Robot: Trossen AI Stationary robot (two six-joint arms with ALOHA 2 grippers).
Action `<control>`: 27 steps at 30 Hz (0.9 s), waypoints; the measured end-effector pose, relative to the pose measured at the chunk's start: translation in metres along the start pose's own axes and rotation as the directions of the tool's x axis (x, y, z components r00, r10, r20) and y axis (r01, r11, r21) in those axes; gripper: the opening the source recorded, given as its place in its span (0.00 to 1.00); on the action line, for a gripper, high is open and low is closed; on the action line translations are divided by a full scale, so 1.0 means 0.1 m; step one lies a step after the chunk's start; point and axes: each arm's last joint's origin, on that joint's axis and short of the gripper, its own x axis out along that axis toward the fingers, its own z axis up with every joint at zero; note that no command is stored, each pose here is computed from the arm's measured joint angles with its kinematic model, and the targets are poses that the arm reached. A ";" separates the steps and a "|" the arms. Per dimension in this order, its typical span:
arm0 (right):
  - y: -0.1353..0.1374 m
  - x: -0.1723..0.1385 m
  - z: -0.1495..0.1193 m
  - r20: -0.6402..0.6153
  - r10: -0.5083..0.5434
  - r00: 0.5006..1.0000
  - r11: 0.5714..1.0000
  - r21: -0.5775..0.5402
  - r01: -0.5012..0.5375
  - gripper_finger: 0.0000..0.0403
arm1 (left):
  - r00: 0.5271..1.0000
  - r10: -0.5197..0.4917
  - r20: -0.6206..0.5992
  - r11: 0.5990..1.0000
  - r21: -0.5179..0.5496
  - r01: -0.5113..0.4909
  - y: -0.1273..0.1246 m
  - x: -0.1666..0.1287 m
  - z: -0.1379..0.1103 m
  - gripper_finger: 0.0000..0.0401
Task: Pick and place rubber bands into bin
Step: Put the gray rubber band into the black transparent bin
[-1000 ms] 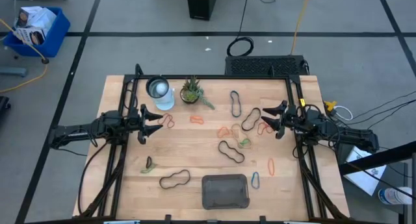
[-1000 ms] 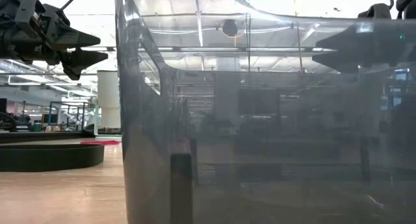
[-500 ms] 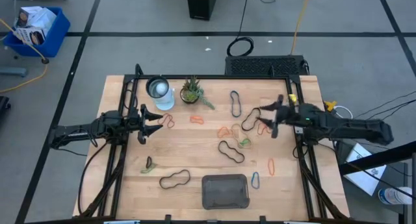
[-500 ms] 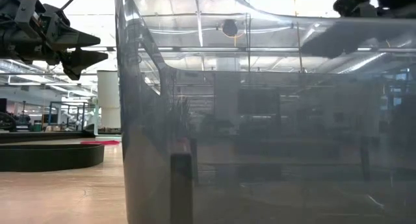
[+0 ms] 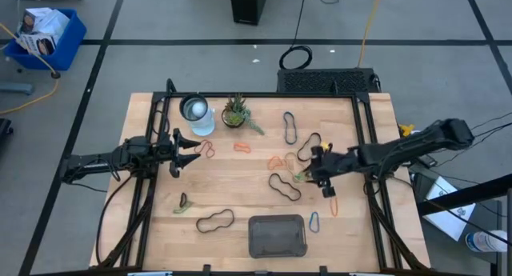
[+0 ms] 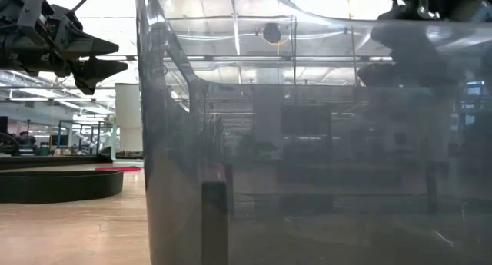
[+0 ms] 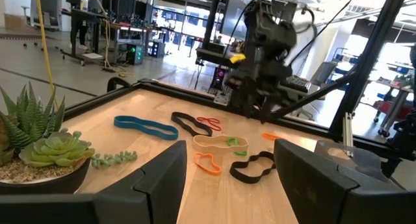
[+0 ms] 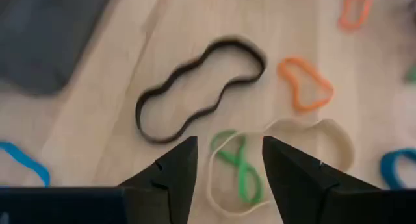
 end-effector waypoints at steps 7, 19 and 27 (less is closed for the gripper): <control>0.12 0.25 -0.10 -0.136 0.020 0.991 0.999 0.037 -0.015 0.37 | 1.000 0.000 0.000 1.000 0.000 0.000 0.00 0.00 0.00 0.60; 0.16 0.51 -0.21 -0.231 0.023 0.973 1.000 0.001 -0.024 0.31 | 1.000 0.000 -0.001 1.000 0.000 0.000 0.00 0.00 0.00 0.60; 0.17 0.56 -0.22 -0.246 0.024 0.969 1.000 0.000 -0.025 0.23 | 1.000 0.000 -0.001 1.000 0.000 0.000 0.00 0.00 0.00 0.60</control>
